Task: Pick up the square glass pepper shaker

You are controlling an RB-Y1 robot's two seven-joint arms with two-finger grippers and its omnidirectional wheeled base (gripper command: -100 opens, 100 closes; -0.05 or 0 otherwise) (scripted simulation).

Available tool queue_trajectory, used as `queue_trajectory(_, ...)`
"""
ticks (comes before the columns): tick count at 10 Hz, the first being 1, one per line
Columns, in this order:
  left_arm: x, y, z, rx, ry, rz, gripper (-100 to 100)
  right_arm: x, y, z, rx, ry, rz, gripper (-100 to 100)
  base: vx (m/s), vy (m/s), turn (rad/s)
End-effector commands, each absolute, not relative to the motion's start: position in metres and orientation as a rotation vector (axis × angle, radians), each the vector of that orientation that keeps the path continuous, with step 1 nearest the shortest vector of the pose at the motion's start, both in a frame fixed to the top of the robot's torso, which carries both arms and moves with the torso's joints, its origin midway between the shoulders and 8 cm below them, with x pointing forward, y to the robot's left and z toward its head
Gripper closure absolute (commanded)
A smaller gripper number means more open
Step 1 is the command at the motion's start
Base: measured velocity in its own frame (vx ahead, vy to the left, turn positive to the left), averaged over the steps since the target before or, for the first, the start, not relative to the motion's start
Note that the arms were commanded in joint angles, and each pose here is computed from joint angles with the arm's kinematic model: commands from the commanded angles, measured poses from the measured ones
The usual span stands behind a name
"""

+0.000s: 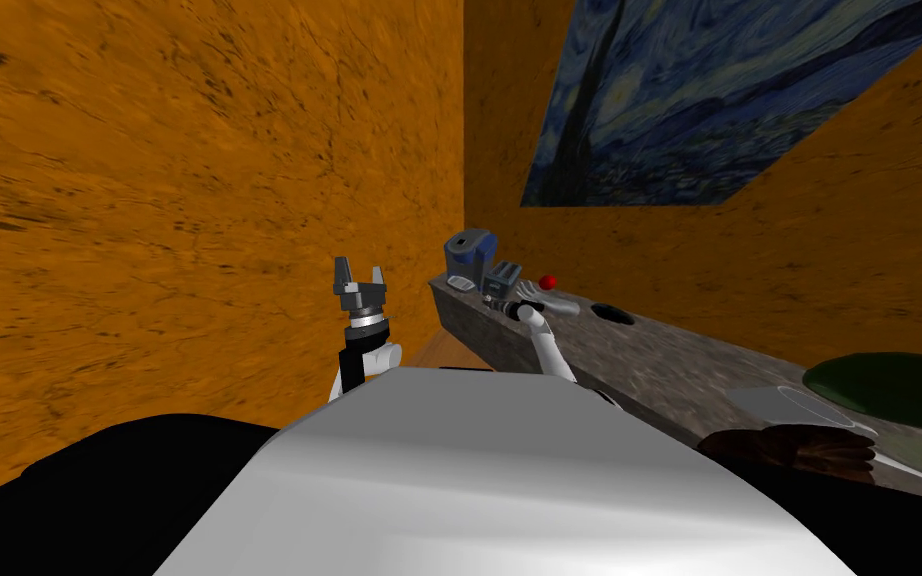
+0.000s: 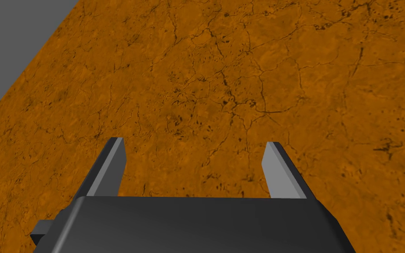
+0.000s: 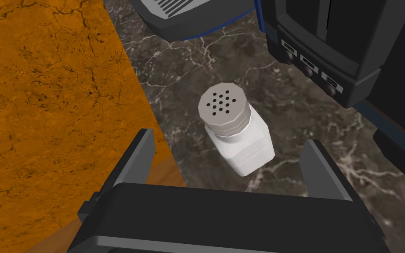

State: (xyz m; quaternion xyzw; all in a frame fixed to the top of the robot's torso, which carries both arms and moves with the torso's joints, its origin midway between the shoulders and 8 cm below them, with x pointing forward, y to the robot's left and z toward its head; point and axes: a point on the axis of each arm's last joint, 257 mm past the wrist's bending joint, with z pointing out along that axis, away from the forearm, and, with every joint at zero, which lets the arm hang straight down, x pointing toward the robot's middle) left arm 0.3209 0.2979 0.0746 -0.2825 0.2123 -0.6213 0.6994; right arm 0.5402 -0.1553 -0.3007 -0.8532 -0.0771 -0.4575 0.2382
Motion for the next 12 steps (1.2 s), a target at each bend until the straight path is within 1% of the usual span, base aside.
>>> queue_trajectory(1,0.321,0.298,0.075,-0.629,0.473,-1.384,0,0.54,-0.155,-0.301,-2.337,-0.211,-1.253,-100,0.035,-0.003,-0.006)
queue_trajectory(2,0.321,0.298,0.075,-0.629,0.473,-1.384,0,0.54,-0.155,-0.301,-2.337,-0.208,-1.247,0,0.007,-0.001,0.002)
queue_trajectory(3,0.321,0.298,0.075,-0.629,0.473,-1.384,0,0.544,-0.172,-0.304,-2.345,-0.181,-1.261,-100,-0.004,0.027,0.163)
queue_trajectory(5,0.321,0.298,0.075,-0.629,0.473,-1.385,0,0.55,-0.197,-0.307,-2.358,-0.139,-1.283,-100,-0.006,0.064,0.211)
queue_trajectory(6,0.321,0.298,0.075,-0.629,0.473,-1.385,0,0.549,-0.189,-0.304,-2.354,-0.152,-1.274,-100,0.0,0.032,0.015)
queue_trajectory(7,0.321,0.298,0.075,-0.629,0.473,-1.384,0,0.55,-0.19,-0.304,-2.354,-0.15,-1.277,100,0.0,0.005,-0.008)
queue_trajectory(11,0.321,0.298,0.075,-0.629,0.473,-1.384,0,0.556,-0.192,-0.294,-2.342,-0.155,-1.316,100,0.002,0.001,-0.002)
queue_trajectory(12,0.321,0.298,0.075,-0.629,0.473,-1.384,0,0.556,-0.192,-0.294,-2.341,-0.154,-1.315,0,0.0,0.0,0.0)
